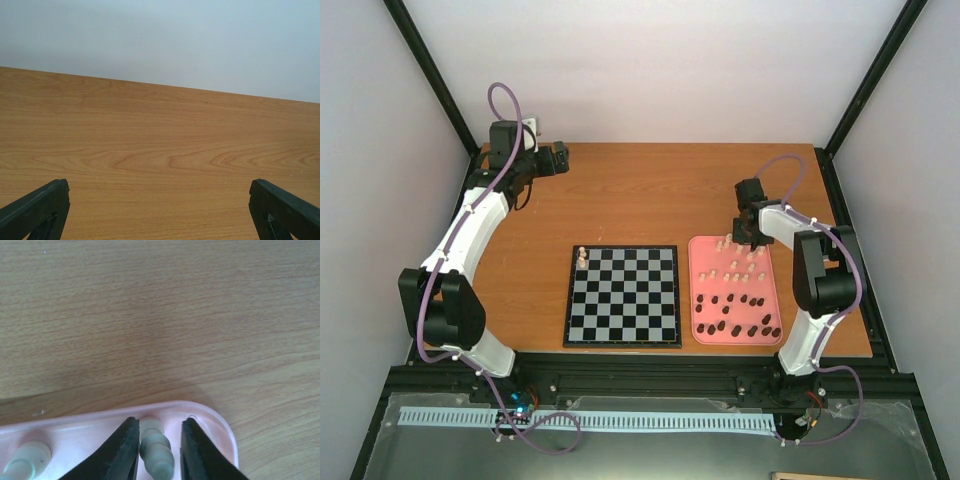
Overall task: Set up the chess pieces on the board
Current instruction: Pick up the chess piece from the storage box, then place the chess piece on the chessboard.
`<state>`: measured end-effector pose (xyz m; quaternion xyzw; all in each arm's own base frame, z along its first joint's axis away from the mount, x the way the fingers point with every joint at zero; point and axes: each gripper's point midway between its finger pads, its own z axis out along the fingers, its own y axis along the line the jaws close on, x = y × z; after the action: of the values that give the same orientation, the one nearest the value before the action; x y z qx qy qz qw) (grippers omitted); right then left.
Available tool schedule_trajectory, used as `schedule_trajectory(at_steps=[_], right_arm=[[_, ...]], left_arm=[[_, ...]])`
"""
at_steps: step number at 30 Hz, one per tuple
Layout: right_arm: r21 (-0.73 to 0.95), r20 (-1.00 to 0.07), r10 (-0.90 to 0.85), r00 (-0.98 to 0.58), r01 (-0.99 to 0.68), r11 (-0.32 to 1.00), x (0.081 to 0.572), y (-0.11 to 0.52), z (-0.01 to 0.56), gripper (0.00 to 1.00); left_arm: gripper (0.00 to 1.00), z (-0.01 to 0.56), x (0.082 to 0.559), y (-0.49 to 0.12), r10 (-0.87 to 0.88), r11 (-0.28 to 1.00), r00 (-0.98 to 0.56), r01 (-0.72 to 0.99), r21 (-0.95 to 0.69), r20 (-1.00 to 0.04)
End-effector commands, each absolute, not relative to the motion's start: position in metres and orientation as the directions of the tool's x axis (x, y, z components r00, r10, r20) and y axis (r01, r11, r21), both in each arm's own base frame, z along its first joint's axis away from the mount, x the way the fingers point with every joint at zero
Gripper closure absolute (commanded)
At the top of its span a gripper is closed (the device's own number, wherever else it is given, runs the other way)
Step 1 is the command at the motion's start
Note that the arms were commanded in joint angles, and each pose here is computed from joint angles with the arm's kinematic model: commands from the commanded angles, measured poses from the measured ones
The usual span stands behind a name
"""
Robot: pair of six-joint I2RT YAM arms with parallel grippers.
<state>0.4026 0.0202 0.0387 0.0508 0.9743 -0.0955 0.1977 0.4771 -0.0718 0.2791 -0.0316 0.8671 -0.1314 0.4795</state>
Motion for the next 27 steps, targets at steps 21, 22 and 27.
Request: schedule_trajectory(at_steps=[21,22,27], right_arm=[[-0.103,-0.56,0.085,-0.824,0.171,0.98,0.429,0.02,0.105,0.97],[-0.09,-0.57,0.086,-0.817,0.167,0.982,0.429,0.022,0.109,0.97],[-0.011,-0.643,0.053,-0.764,0.078,0.997,0.429,0.049,0.14,0.97]], left_arm=[[0.0,0.297,0.484,-0.075,-0.2,0.956,-0.502,0.086,-0.279,-0.841],[0.0,0.297,0.484,-0.075,-0.2,0.956,-0.501,0.086,-0.279,-0.842],[0.0,0.297,0.484,-0.076,-0.202,0.955,-0.502,0.09,-0.283,-0.841]])
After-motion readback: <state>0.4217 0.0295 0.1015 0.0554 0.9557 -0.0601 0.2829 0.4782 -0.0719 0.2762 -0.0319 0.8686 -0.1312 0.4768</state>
